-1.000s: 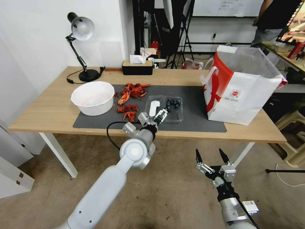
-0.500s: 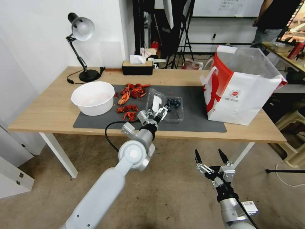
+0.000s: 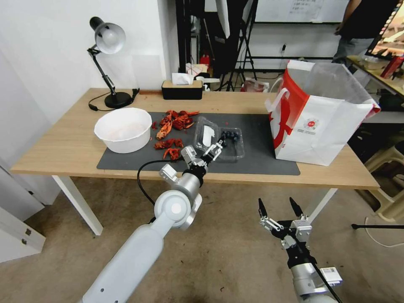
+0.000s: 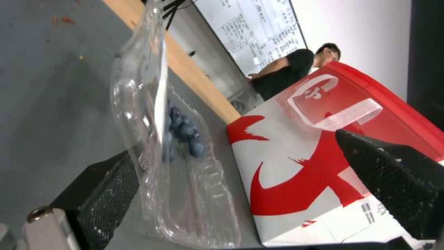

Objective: Close the takeout container lid, then place the container into the takeout bag.

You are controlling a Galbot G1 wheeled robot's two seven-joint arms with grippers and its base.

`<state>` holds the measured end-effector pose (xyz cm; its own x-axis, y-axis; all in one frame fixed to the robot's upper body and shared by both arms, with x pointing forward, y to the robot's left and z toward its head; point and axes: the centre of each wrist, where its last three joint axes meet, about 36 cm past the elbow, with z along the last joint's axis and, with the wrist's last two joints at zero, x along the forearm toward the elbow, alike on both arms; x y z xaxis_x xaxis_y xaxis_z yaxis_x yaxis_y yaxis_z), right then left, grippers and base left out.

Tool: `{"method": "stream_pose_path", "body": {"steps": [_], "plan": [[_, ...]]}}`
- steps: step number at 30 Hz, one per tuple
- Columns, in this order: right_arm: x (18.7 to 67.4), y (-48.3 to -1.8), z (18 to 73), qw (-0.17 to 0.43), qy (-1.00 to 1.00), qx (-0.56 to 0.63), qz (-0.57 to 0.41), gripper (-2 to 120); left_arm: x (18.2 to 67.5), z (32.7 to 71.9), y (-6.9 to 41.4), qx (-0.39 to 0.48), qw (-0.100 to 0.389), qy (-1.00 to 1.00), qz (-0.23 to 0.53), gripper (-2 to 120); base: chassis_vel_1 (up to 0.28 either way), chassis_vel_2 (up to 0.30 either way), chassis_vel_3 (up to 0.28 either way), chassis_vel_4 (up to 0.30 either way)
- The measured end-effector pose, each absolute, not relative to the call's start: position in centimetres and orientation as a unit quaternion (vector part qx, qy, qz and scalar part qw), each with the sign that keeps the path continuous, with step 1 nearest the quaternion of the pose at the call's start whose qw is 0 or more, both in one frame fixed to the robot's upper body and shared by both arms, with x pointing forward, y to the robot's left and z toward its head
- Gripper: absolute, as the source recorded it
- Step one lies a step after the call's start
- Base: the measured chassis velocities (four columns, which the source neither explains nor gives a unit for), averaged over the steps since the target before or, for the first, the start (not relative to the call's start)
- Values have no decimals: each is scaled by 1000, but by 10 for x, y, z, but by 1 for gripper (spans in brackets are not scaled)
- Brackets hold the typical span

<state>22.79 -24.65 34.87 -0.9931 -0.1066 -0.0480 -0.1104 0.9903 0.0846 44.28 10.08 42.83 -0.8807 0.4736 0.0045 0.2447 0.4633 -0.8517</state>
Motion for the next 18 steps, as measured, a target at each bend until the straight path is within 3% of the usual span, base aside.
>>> {"method": "stream_pose_path", "body": {"steps": [18], "plan": [[223,-245,347,22,997,-54,40,100,456,414,117,-286,68,-845,448,100,0,0,0,0]]}}
